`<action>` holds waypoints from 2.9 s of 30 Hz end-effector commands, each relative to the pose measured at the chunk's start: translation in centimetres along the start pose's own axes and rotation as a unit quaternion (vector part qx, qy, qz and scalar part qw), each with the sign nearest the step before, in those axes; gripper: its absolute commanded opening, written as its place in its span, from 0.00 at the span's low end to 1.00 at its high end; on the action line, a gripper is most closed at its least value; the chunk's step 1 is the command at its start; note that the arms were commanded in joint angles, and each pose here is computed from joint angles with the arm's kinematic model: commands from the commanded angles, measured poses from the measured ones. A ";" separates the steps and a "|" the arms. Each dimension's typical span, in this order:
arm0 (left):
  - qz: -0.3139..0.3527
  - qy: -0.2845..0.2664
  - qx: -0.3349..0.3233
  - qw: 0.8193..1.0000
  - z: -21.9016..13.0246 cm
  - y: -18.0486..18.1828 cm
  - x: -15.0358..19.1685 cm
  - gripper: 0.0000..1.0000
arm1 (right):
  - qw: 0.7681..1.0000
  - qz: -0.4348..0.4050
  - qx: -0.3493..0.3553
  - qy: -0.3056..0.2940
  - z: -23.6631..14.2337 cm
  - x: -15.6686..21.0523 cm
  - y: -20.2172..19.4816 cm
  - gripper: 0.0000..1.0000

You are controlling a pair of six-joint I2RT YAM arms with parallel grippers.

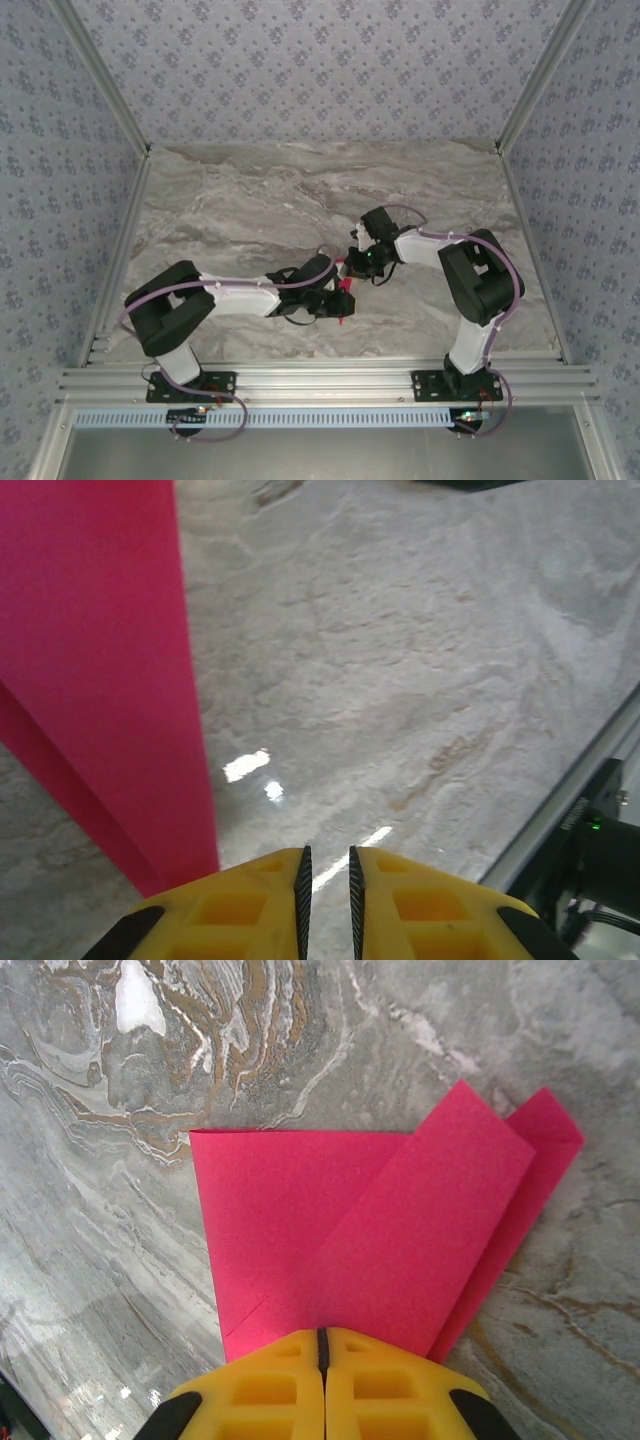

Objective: Fold a paper plane with a square sheet of paper (fold left side to right side)
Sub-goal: Fold the wing for the fifth time at the center of the table, then turn over the paper plane at the center of the table.

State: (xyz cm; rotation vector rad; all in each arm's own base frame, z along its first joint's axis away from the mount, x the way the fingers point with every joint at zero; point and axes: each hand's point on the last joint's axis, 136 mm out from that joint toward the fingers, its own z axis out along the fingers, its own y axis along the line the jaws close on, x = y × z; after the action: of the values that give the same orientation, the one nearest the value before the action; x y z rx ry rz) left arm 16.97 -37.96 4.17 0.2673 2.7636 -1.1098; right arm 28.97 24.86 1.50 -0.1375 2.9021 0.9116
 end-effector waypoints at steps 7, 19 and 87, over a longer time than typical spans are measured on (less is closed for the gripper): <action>-0.015 0.017 -0.023 0.999 1.0 2.1 1.4 0.18 | 0.996 0.016 0.078 0.047 1.8 2.9 -4.0 0.07; -0.024 0.035 -0.046 0.998 1.0 3.2 6.0 0.17 | 0.995 0.015 0.083 0.048 1.6 2.7 -4.2 0.07; -0.010 -0.270 -0.181 0.946 -18.1 6.0 -3.4 0.34 | 0.989 -0.025 -0.119 -0.080 -5.5 4.6 5.0 0.00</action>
State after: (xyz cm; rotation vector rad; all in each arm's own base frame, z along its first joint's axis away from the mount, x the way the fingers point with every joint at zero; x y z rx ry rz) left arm 20.14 -22.75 13.82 -0.0667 2.4143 -0.5861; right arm 23.94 26.22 10.95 -0.2050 2.5662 1.1481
